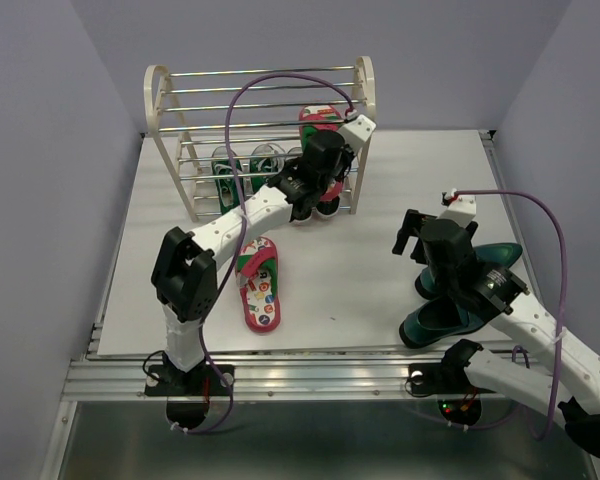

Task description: Place and organize the shoes onto the shoe shelf

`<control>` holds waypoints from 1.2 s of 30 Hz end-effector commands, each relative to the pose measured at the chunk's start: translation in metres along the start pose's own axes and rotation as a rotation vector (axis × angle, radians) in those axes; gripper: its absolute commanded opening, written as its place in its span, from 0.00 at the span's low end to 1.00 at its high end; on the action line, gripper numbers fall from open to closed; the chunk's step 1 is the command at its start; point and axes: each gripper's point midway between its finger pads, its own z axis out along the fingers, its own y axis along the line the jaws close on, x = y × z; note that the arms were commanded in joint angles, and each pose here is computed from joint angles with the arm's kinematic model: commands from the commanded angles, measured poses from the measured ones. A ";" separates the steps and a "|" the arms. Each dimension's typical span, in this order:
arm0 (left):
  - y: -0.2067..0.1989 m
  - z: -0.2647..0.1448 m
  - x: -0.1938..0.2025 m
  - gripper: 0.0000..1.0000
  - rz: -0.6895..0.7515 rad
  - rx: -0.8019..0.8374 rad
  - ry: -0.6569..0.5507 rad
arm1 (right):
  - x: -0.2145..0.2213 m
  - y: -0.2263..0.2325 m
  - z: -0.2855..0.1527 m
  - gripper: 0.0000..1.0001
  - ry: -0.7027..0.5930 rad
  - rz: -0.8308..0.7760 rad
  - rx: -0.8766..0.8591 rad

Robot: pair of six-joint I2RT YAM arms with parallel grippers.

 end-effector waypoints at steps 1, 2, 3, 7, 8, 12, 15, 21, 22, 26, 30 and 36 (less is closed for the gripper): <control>0.042 -0.019 -0.099 0.00 -0.017 -0.103 -0.282 | -0.024 -0.003 -0.005 1.00 -0.060 0.015 0.019; 0.043 -0.018 -0.100 0.00 -0.016 -0.106 -0.287 | -0.023 -0.003 -0.004 1.00 -0.058 0.010 0.019; 0.046 -0.017 -0.101 0.00 -0.016 -0.114 -0.291 | -0.023 -0.002 -0.004 1.00 -0.056 0.009 0.016; 0.054 -0.015 -0.104 0.00 -0.013 -0.156 -0.321 | -0.024 -0.002 -0.005 1.00 -0.059 0.019 0.013; 0.054 -0.014 -0.105 0.00 -0.010 -0.158 -0.329 | -0.024 -0.002 -0.005 1.00 -0.059 0.017 0.011; 0.052 -0.011 -0.107 0.00 0.008 -0.149 -0.357 | -0.023 -0.002 -0.005 1.00 -0.056 0.005 0.010; 0.053 -0.004 -0.108 0.00 0.008 -0.141 -0.376 | -0.023 -0.002 -0.007 1.00 -0.058 0.013 0.004; 0.052 0.008 -0.105 0.03 0.004 -0.151 -0.385 | -0.026 -0.005 -0.009 1.00 -0.071 0.026 0.004; 0.055 0.009 -0.106 0.05 -0.010 -0.170 -0.398 | -0.026 -0.005 -0.010 1.00 -0.072 0.028 0.001; 0.052 0.022 -0.094 0.06 0.008 -0.184 -0.382 | -0.024 -0.005 -0.012 1.00 -0.073 0.041 -0.008; 0.049 0.028 -0.087 0.13 0.008 -0.183 -0.373 | -0.023 -0.007 -0.013 1.00 -0.076 0.053 -0.012; 0.051 0.022 -0.090 0.82 -0.022 -0.184 -0.379 | -0.026 -0.006 -0.016 1.00 -0.082 0.063 -0.023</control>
